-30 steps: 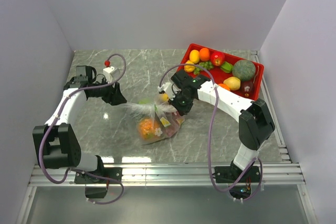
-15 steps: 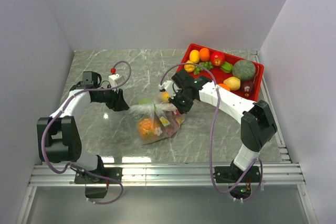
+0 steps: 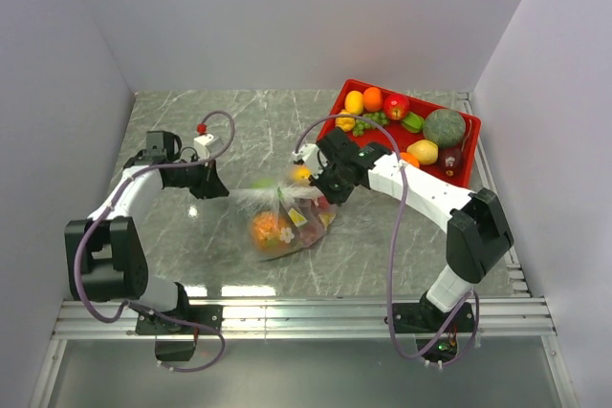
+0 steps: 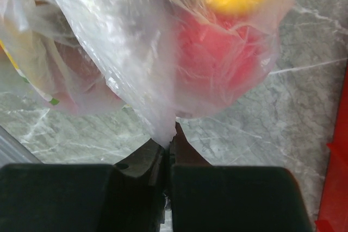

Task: Place the fake fruits into the plastic bag and tie a complex knot

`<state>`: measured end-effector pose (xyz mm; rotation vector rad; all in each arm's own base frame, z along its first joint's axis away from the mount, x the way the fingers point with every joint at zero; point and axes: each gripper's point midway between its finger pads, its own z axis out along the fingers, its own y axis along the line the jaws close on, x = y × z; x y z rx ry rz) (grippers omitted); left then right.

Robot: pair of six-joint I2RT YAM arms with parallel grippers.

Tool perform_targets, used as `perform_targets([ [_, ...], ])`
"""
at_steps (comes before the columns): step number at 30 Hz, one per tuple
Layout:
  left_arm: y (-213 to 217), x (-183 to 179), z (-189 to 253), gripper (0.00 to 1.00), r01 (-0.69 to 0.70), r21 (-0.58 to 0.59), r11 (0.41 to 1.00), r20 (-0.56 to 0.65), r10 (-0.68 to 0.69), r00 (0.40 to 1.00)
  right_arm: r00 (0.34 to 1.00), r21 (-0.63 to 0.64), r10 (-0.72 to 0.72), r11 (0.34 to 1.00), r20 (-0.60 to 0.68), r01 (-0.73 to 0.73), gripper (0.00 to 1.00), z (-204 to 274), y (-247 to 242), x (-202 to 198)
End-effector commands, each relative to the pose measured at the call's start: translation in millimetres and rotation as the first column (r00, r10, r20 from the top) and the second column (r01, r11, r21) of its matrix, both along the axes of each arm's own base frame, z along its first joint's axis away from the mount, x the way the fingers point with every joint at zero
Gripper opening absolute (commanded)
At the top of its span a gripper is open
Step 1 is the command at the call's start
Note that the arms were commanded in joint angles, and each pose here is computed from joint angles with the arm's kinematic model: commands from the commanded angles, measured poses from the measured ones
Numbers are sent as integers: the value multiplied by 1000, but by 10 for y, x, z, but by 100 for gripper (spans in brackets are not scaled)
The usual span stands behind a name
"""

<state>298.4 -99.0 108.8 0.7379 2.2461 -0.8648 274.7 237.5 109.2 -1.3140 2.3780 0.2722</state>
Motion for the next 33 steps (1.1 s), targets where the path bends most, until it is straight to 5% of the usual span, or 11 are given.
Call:
perform_targets([
  [1, 468, 267, 198, 0, -200, 121, 972, 105, 188, 977, 994, -4, -63, 998, 85, 63, 0, 243, -220, 69],
  [8, 943, 232, 719, 0, -400, 196, 896, 345, 318, 883, 992, -39, -84, 995, 89, 87, 0, 231, -559, -27],
  [21, 1794, 134, 473, 0, -594, 293, 749, 316, 510, 800, 976, -161, -204, 964, 70, 213, 0, -456, -1399, 18],
  [24, 1822, 115, 389, 0, -576, 297, 762, 280, 507, 815, 978, -153, -209, 966, 10, 209, 0, -585, -1406, -101],
  [27, 1494, 94, 489, 0, -437, 203, 876, 259, 383, 887, 982, -79, -188, 980, -38, 184, 0, -478, -1181, -132],
  [29, 1112, 24, 638, 18, -288, 108, 951, 232, 258, 938, 986, -29, -161, 987, -53, 160, 0, -375, -1035, -126],
  [31, 862, -48, 752, 46, -202, 45, 978, 211, 188, 959, 989, -3, -139, 990, -58, 139, 0, -309, -952, -134],
  [33, 636, -55, 892, 60, -128, 18, 992, 235, 121, 964, 990, 17, -120, 992, -67, 122, 0, -292, -891, -164],
])
